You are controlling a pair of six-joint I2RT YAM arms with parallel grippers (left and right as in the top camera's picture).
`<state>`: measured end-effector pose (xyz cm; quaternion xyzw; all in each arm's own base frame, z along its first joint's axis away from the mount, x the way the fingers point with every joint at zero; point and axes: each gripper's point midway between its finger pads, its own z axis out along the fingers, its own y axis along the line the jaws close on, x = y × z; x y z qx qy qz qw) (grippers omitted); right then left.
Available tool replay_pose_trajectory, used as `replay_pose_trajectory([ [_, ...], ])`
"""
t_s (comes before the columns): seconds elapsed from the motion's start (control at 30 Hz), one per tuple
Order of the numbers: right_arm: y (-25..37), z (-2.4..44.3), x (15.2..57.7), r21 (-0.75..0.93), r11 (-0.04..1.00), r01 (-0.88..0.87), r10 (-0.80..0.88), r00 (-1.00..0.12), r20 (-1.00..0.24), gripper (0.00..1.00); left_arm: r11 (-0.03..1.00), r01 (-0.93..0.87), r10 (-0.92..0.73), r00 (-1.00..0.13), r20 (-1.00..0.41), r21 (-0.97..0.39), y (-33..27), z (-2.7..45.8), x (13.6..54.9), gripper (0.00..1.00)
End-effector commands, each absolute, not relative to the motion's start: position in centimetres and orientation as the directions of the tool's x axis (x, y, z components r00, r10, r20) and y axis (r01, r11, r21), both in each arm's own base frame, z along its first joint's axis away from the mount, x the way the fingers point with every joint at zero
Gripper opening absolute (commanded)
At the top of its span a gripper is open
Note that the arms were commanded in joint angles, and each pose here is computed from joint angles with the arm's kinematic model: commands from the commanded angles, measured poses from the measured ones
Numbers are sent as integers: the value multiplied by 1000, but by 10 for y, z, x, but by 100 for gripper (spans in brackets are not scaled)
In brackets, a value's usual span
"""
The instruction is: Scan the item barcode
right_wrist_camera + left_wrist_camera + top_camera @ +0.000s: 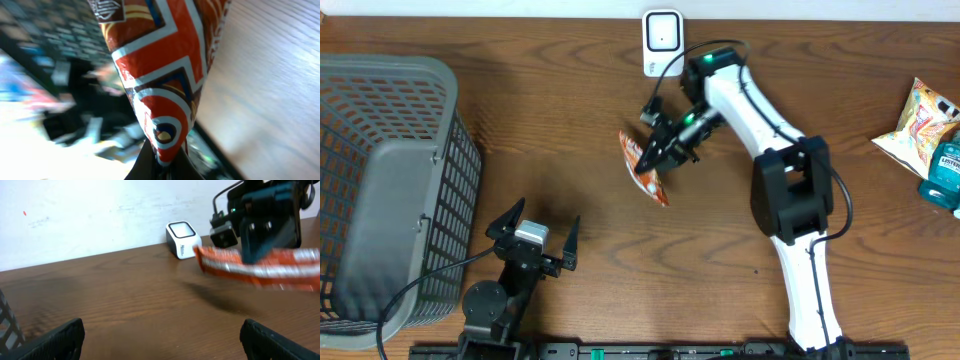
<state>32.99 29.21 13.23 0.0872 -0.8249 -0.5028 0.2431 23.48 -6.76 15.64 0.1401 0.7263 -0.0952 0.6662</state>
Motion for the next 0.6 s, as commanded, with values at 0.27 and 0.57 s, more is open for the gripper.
replay_pose_trajectory([
  [0.27, 301, 199, 351, 924, 254, 285, -306, -883, 356, 1, 940, 339, 93, -116, -989, 49, -69, 140, 234, 99],
  [0.57, 292, 195, 331, 935, 304, 184, -338, -896, 287, 1, 940, 339, 93, -116, -989, 49, -69, 140, 234, 99],
])
